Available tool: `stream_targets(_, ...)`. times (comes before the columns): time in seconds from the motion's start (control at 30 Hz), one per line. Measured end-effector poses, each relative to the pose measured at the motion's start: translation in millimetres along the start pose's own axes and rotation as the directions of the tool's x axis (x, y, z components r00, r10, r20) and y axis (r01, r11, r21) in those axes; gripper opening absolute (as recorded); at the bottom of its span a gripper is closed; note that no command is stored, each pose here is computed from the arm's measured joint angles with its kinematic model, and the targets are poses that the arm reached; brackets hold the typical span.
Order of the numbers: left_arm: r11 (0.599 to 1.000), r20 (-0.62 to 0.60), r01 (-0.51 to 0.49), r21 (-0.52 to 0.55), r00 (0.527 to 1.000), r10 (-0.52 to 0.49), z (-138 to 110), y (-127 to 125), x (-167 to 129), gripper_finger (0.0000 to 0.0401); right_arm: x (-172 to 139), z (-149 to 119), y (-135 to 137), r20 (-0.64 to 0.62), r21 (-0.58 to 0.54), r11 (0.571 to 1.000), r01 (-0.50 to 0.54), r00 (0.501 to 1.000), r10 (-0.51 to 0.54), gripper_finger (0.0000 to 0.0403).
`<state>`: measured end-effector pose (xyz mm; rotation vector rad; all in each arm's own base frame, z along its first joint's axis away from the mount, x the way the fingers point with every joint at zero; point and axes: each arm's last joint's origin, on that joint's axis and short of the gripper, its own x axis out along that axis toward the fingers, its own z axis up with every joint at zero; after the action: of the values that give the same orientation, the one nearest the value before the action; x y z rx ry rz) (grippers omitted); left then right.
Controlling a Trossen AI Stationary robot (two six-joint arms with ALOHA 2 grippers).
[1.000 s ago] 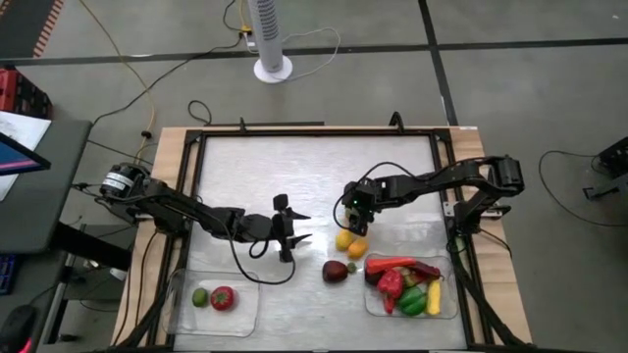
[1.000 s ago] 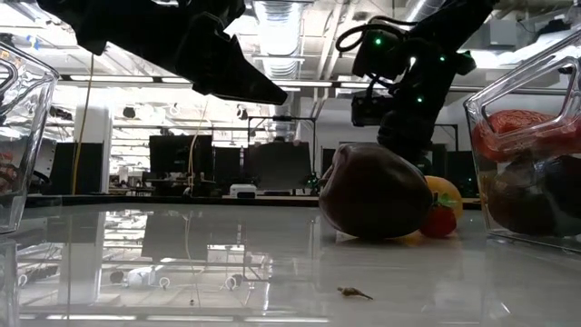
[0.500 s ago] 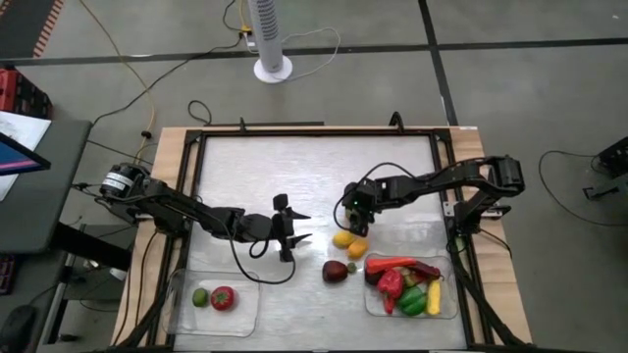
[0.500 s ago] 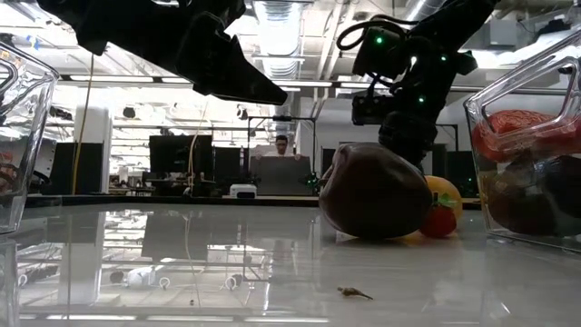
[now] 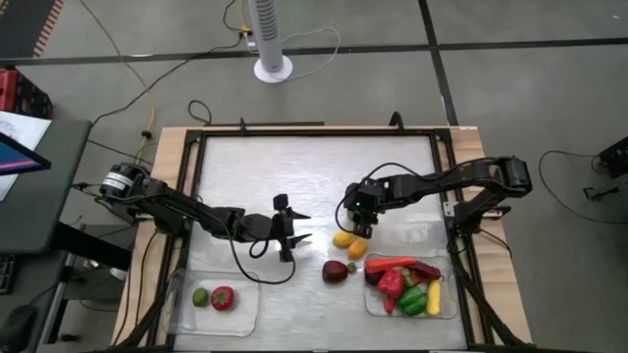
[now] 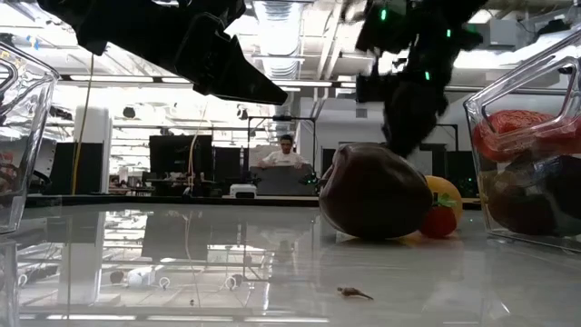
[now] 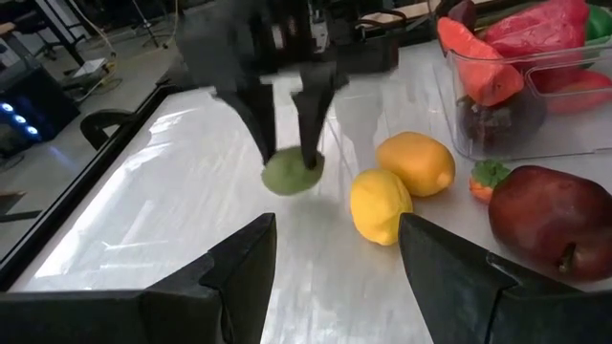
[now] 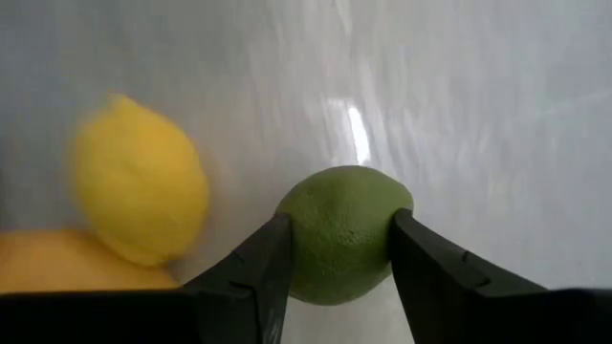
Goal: Sort produce into baskets
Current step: Put the lime into the left transparent bin
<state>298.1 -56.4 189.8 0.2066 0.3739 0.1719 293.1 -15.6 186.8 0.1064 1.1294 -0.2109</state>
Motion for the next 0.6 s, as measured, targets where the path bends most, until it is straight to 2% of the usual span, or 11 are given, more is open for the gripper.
stream_targets(0.3, 1.000, 0.000, 0.000, -0.001, 1.000, 0.000, 0, 0, 0, 0.0207, -47, 11, 17, 0.140, -0.039, 0.998, -0.047, 0.989, 0.052, 0.0184)
stream_targets(0.6, 1.000, 0.002, 0.016, -0.006, 1.000, -0.016, 0, 0, 0, 0.0207, -64, 14, 33, 0.252, -0.063, 0.993, -0.098, 0.961, 0.111, 0.0184)
